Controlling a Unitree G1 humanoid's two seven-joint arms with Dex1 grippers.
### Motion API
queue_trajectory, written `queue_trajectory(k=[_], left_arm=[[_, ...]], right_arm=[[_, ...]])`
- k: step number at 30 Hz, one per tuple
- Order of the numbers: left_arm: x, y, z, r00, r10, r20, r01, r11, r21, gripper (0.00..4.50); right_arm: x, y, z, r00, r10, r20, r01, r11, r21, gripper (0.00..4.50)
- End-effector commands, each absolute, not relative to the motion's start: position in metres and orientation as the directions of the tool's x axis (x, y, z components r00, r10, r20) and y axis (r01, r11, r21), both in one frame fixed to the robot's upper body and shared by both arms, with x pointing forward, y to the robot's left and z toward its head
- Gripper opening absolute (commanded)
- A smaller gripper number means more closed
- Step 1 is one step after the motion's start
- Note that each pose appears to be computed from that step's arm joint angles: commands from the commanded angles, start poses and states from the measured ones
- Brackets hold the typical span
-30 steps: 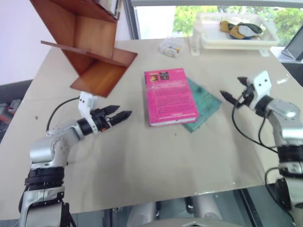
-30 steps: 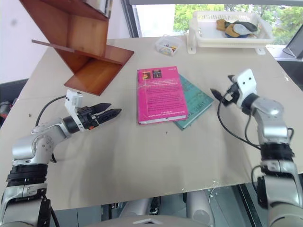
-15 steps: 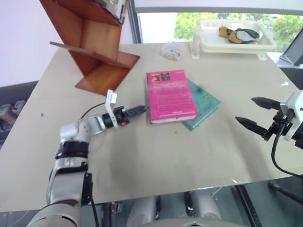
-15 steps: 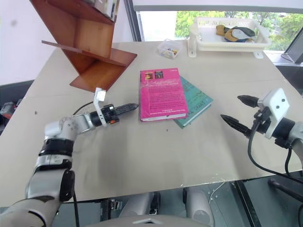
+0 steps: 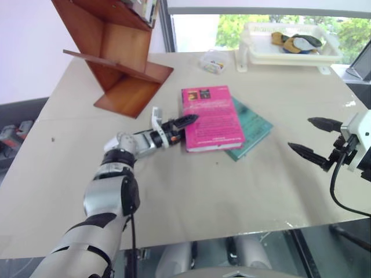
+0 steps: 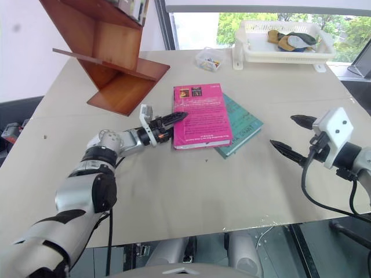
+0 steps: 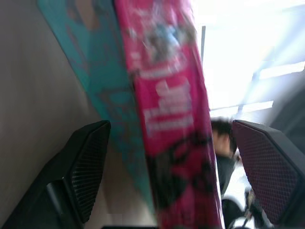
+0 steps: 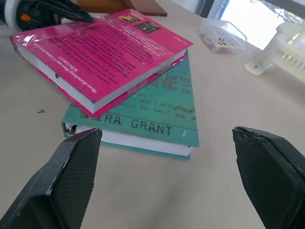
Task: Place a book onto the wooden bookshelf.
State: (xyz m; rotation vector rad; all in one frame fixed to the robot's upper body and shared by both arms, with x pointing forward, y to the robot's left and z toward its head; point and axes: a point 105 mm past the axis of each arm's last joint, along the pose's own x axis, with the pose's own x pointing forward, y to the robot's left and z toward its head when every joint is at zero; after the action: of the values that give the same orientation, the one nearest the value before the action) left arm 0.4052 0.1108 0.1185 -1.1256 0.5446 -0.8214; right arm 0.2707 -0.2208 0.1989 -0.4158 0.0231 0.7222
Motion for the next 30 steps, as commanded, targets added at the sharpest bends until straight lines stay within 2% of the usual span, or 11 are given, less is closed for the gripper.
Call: queue_trajectory(k=[1, 4, 10, 11, 14, 17, 23, 27, 30], left_arm=[[0.408, 0.105, 0.124, 0.611, -0.789, 0.062, 0.266, 0.131, -0.955, 4.41], [0.409, 0.104, 0.129, 0.612, -0.786, 0.086, 0.27, 0.106, -0.957, 3.7], [0.412, 0.109, 0.141, 0.615, -0.783, 0.099, 0.286, 0.104, -0.953, 0.92], [0.413, 0.11, 0.145, 0.613, -0.783, 0.109, 0.296, 0.1, -0.95, 0.66], [0.414, 0.115, 0.156, 0.612, -0.781, 0.126, 0.322, 0.1, -0.942, 0.61], [0.417, 0.12, 0.169, 0.617, -0.773, 0.149, 0.35, 0.101, -0.931, 0.61], [0.417, 0.128, 0.219, 0.572, -0.773, 0.273, 0.515, 0.08, -0.853, 0.61], [0.4, 0.118, 0.258, 0.458, -0.825, 0.331, 0.674, 0.08, -0.734, 0.61], [0.368, 0.106, 0.283, 0.332, -0.902, 0.276, 0.844, 0.153, -0.515, 0.61]], right_arm=[[0.269, -0.216, 0.209, 0.745, 0.654, -0.132, -0.644, 0.653, -0.398, 4.5], [0.268, -0.216, 0.209, 0.736, 0.665, -0.128, -0.655, 0.652, -0.381, 4.5], [0.261, -0.212, 0.207, 0.691, 0.715, -0.106, -0.705, 0.635, -0.316, 4.5], [0.26, -0.21, 0.207, 0.679, 0.728, -0.098, -0.718, 0.629, -0.299, 4.5], [0.256, -0.21, 0.205, 0.654, 0.75, -0.099, -0.745, 0.616, -0.255, 4.5], [0.25, -0.215, 0.197, 0.626, 0.763, -0.16, -0.777, 0.593, -0.213, 4.5], [0.248, -0.223, 0.197, 0.604, 0.772, -0.199, -0.796, 0.595, -0.111, 4.5], [0.25, -0.226, 0.201, 0.605, 0.771, -0.199, -0.796, 0.595, -0.114, 4.5], [0.254, -0.229, 0.204, 0.611, 0.767, -0.194, -0.791, 0.599, -0.124, 4.5]])
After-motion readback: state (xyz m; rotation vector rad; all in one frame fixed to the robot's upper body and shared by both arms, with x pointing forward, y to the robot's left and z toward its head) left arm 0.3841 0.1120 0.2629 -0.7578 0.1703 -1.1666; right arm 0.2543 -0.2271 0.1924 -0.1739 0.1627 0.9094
